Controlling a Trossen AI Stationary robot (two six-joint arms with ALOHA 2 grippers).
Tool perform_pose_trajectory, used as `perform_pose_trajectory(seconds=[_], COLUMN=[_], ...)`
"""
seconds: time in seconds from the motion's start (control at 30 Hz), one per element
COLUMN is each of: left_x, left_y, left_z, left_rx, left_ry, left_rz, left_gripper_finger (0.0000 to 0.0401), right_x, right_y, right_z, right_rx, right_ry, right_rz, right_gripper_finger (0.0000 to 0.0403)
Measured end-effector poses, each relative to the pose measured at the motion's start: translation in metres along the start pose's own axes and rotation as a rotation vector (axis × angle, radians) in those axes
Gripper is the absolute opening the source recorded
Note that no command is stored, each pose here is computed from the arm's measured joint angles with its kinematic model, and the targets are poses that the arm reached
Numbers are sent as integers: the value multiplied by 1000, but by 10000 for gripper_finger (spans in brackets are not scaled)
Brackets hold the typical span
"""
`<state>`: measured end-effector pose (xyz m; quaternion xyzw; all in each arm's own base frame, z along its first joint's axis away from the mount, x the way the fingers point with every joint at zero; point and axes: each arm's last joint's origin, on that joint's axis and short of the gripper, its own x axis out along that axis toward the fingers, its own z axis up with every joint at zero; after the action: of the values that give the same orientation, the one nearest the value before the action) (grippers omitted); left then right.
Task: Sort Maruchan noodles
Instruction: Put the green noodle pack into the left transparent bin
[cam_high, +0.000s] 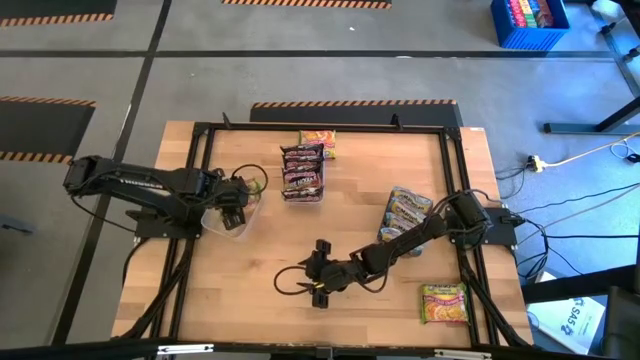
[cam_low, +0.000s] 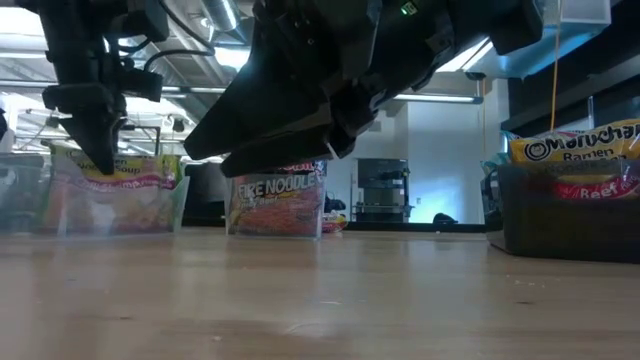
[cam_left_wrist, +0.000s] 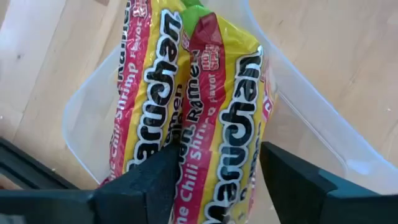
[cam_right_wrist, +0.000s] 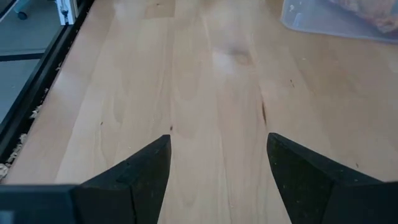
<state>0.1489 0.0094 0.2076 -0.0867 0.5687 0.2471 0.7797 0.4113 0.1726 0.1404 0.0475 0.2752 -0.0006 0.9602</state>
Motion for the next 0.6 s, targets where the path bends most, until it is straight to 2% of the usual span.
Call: perform_pose_trajectory(seconds=[0.47, 0.6], left_x=[0, -12], left_y=[0, 2], left_z=[-1, 3], left_rx=[8, 28], left_ry=[20, 19], left_rz=[-20, -9], left_gripper_finger=[224, 224], right_x=[0, 0], right_y=[0, 0], right_z=[0, 0], right_rx=[-3, 17], right_ry=[0, 0], right_rz=[6, 6], right_gripper_finger=[248, 248])
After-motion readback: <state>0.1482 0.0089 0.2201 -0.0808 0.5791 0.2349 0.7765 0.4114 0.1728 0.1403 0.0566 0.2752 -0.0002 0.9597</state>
